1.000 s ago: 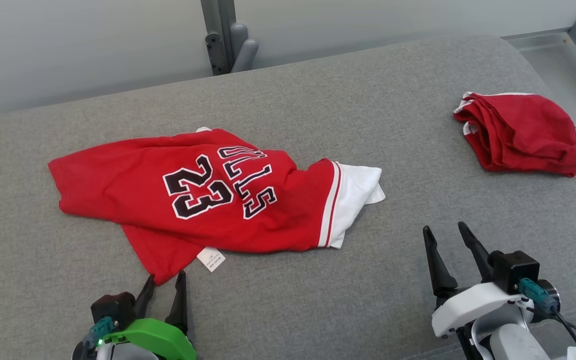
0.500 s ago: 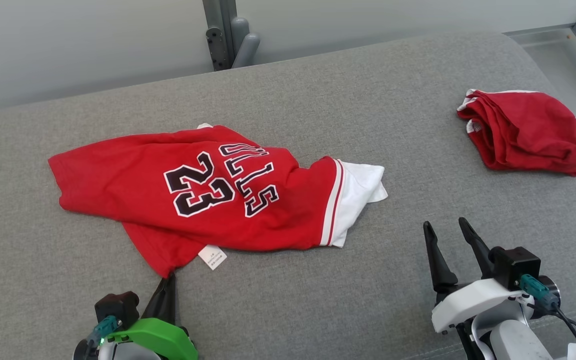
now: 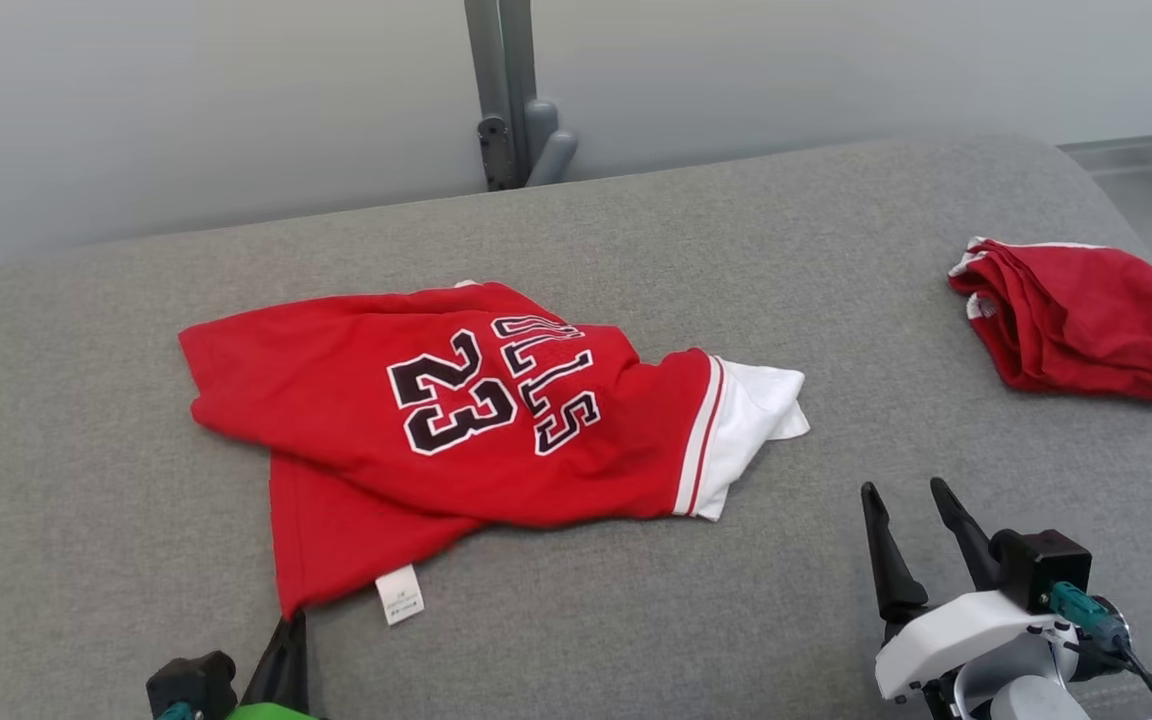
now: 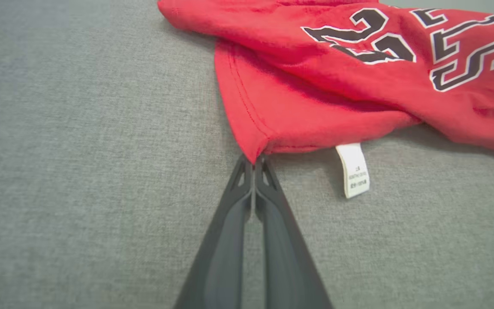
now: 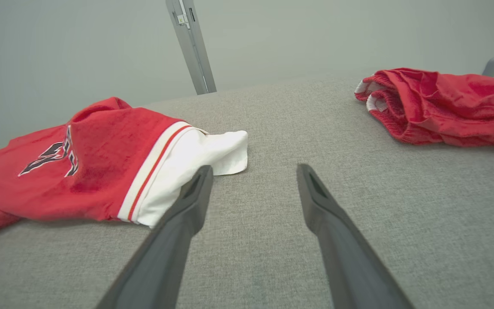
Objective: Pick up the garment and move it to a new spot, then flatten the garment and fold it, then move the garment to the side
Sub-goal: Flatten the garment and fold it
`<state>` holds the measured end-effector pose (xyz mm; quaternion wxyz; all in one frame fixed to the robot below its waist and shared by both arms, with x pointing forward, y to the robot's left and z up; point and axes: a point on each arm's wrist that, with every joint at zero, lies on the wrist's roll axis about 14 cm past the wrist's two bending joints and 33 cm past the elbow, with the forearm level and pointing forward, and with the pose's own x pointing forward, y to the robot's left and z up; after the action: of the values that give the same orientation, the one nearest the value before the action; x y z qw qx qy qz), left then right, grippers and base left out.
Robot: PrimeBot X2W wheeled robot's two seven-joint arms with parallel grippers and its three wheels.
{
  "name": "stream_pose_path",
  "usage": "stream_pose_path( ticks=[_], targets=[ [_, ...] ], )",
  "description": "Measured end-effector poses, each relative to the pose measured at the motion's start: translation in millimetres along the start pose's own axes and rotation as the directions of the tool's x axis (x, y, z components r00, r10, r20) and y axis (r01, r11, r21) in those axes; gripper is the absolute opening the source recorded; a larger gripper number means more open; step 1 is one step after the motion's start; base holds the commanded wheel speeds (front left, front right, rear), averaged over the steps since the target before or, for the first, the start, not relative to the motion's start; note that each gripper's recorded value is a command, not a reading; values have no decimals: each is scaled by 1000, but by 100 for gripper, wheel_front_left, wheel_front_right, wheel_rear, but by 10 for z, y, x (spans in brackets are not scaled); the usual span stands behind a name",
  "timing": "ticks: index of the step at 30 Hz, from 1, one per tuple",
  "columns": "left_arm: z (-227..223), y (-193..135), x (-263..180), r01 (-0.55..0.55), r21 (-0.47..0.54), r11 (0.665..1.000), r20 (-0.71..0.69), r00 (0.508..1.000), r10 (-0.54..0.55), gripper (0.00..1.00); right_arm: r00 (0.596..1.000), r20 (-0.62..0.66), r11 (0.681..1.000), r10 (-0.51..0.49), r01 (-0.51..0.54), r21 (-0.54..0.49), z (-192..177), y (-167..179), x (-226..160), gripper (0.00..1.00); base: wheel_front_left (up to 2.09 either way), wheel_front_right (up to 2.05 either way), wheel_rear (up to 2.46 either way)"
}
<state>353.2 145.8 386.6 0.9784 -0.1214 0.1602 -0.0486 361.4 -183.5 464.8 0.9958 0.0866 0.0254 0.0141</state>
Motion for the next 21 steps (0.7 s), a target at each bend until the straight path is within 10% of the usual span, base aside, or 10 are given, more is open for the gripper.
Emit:
stream_pose_path(
  ticks=[13,15,21],
  targets=[
    [127,647,-357,-185,19,983,63,981,183,4,999,10,999,42,-42,11,27,143,13,100,0,0,0],
    [133,674,-366,-195,15,981,65,979,194,100,999,4,999,40,-40,8,10,135,17,100,0,0,0],
    [144,628,-357,-192,17,981,73,979,191,100,999,-13,999,44,-44,3,-44,145,26,100,0,0,0]
  ],
)
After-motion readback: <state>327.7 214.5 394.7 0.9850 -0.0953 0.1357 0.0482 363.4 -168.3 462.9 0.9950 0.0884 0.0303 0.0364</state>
